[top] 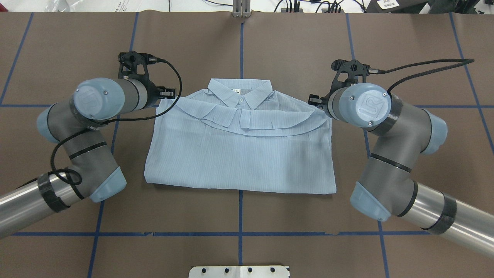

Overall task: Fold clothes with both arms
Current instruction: 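Move the left gripper to the folded shirt's side edge while the right gripper withdraws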

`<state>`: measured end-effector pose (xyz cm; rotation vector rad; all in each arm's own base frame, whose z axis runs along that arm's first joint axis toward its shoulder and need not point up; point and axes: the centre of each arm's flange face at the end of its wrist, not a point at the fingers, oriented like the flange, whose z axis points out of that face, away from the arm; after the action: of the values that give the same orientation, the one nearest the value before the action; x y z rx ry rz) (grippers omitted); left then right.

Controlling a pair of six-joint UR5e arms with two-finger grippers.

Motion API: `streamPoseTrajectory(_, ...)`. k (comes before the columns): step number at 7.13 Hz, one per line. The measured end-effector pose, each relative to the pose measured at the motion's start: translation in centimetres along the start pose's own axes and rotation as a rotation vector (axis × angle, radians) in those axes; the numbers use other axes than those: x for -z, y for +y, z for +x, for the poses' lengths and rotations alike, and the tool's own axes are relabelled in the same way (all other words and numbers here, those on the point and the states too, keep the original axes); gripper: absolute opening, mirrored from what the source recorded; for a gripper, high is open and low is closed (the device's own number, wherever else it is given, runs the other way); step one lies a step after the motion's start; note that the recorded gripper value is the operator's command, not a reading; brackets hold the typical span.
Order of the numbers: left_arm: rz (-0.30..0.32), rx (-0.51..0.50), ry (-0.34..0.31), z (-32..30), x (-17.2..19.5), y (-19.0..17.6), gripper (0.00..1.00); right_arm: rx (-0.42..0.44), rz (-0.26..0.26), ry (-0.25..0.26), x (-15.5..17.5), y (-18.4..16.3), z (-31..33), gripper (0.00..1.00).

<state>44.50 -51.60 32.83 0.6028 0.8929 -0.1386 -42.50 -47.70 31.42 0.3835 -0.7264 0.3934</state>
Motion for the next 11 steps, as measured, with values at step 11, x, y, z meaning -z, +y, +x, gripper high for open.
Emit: streamPoseTrajectory(11, -0.244, 0.074, 0.057, -1.1, 5.3, 17.6, 0.81, 0.02, -0.033, -0.052, 2.2, -0.6, -0.2, 1.0)
